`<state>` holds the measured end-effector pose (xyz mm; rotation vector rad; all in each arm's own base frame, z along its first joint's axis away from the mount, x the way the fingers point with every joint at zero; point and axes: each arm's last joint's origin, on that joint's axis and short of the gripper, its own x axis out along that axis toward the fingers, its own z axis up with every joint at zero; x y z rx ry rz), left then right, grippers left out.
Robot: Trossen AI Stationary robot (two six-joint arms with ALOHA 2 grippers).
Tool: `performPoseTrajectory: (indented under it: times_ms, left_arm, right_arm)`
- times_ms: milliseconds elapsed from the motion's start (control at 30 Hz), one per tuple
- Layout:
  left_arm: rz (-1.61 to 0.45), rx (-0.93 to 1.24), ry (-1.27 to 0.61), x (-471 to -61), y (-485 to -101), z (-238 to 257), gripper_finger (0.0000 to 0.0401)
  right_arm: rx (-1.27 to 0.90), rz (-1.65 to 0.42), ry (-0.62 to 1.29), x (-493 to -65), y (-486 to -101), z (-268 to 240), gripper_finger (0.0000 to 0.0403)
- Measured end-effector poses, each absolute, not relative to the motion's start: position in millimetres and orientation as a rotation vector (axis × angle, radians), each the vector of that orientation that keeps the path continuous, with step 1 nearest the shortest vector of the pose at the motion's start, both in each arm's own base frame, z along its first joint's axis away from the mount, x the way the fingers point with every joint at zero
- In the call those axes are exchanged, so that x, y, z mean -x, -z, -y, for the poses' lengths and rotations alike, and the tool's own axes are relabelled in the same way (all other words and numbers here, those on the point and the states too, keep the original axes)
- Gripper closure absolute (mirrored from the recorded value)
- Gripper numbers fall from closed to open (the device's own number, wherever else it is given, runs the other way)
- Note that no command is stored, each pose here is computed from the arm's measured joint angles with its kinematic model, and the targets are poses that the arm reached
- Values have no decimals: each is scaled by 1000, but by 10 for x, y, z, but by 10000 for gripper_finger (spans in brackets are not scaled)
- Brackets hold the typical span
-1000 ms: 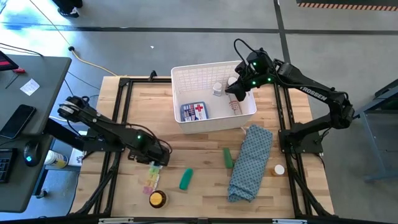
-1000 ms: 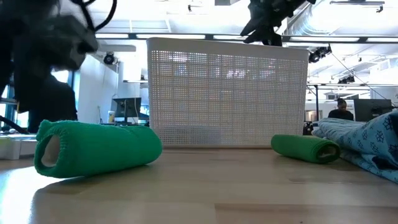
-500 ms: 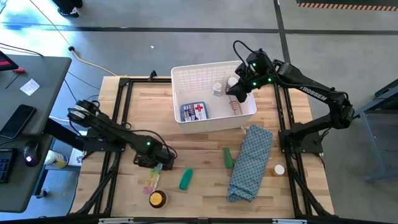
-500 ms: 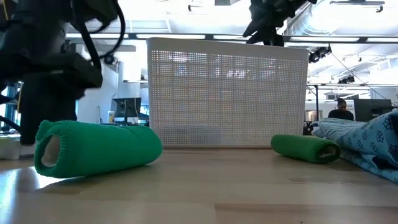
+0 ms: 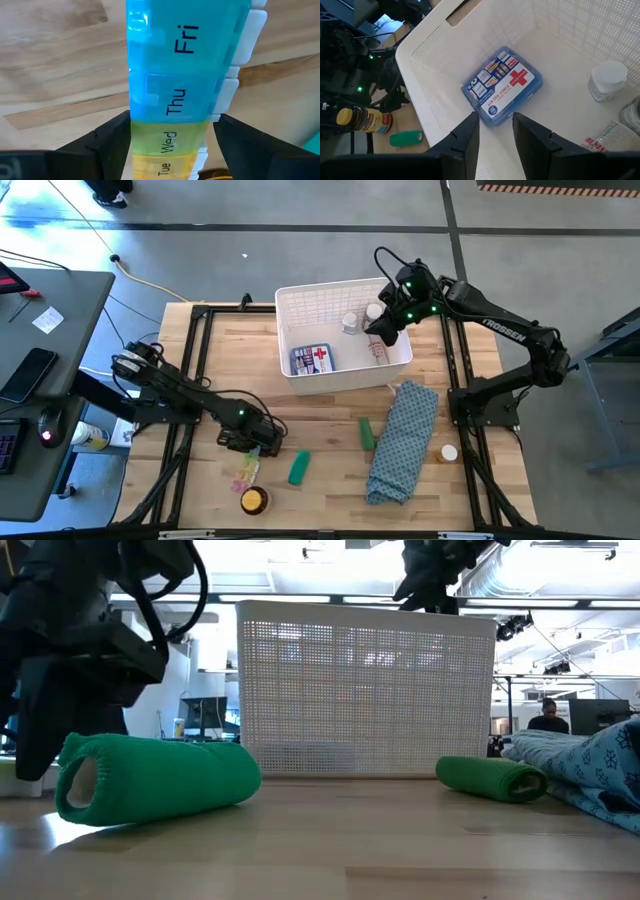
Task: Pick & place medical supplies in basket/bin
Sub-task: Put the medicine organizer into the white bin
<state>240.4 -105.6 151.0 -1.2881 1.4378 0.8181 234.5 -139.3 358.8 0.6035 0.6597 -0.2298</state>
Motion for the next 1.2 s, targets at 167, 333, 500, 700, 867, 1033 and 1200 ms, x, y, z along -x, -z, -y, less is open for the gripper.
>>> performPoseTrajectory:
  times_ms: [167,333,500,700,867,1033,1200]
  left_arm:
    - [-1447,1279,-789,-2409,-1512,1061,94]
    - [-1481,1306,-756,-2411,-1535,1076,83]
    - [-1469,1313,-722,-2443,-1580,1089,69]
    - [-1517,1303,-662,-2441,-1586,1102,37]
    - [-1555,1257,-606,-2421,-1586,1122,6]
    - [-1543,1191,-617,-2422,-1518,1112,14]
    - [-1517,1160,-605,-2436,-1513,1104,34]
  right_arm:
    - [-601,-661,236,-2345,-3587,1394,293]
    - [-592,-662,240,-2344,-3587,1396,293]
    - [-588,-661,246,-2345,-3587,1398,293]
    - [-587,-660,249,-2345,-3588,1400,293]
    - [-587,-660,249,-2345,-3588,1400,293]
    - [-590,-664,249,-2343,-3585,1398,293]
    - [-593,-666,251,-2341,-3583,1397,293]
